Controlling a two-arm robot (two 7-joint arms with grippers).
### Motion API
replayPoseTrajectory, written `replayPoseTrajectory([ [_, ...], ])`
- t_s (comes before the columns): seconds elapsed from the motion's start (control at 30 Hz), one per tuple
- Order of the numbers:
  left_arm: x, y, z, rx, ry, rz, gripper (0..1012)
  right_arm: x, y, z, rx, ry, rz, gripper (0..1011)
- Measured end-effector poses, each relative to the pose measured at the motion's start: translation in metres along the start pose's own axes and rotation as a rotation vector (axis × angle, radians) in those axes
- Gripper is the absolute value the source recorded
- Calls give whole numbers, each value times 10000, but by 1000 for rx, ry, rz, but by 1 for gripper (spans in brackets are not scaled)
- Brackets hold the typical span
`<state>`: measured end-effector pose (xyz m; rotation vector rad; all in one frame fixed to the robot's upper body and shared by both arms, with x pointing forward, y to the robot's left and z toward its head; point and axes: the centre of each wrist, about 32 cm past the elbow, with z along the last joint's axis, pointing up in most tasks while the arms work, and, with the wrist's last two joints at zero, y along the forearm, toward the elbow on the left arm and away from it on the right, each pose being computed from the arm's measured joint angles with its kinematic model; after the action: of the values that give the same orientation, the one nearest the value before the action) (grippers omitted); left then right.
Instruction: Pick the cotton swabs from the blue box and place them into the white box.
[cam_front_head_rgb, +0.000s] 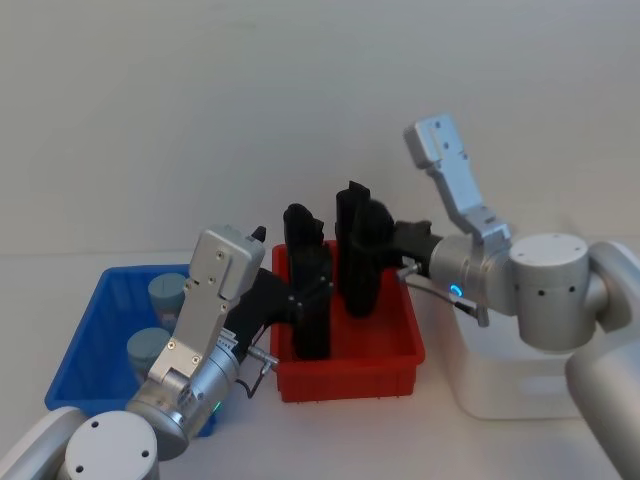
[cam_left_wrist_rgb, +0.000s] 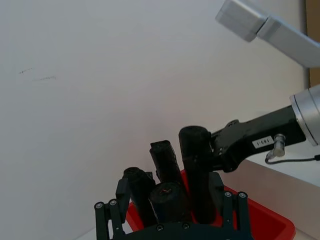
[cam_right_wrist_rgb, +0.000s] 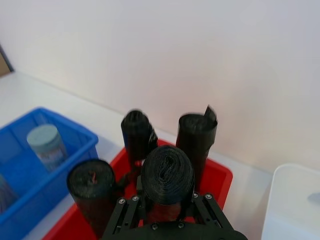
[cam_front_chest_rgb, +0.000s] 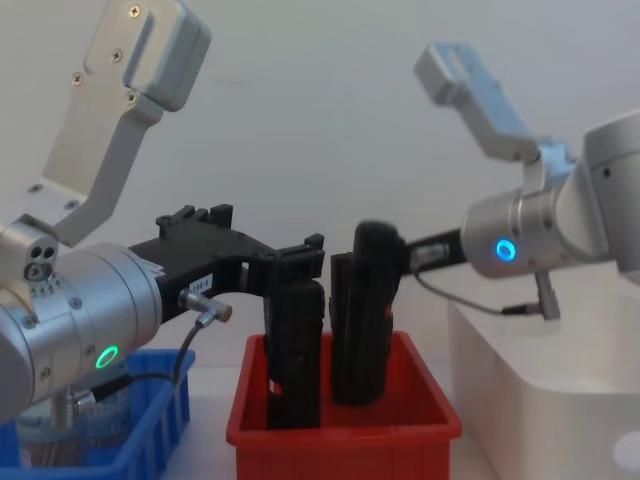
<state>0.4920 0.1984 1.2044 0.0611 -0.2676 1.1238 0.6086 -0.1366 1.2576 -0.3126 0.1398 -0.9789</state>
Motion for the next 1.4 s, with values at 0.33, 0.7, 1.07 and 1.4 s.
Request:
replayPoseTrajectory([
  [0.33, 0, 0, 0, 0, 0, 0, 1004, 83, -225, 173, 145, 22, -32, 386],
  [0.7, 0, 0, 0, 0, 0, 0, 1004, 247, -575, 229, 261, 34, -157, 386],
  [1.07, 0, 0, 0, 0, 0, 0, 1004, 404, -808, 47, 253, 48, -302, 386],
  [1.4, 0, 0, 0, 0, 0, 0, 1004, 587, -961, -257, 164, 81, -448, 586],
])
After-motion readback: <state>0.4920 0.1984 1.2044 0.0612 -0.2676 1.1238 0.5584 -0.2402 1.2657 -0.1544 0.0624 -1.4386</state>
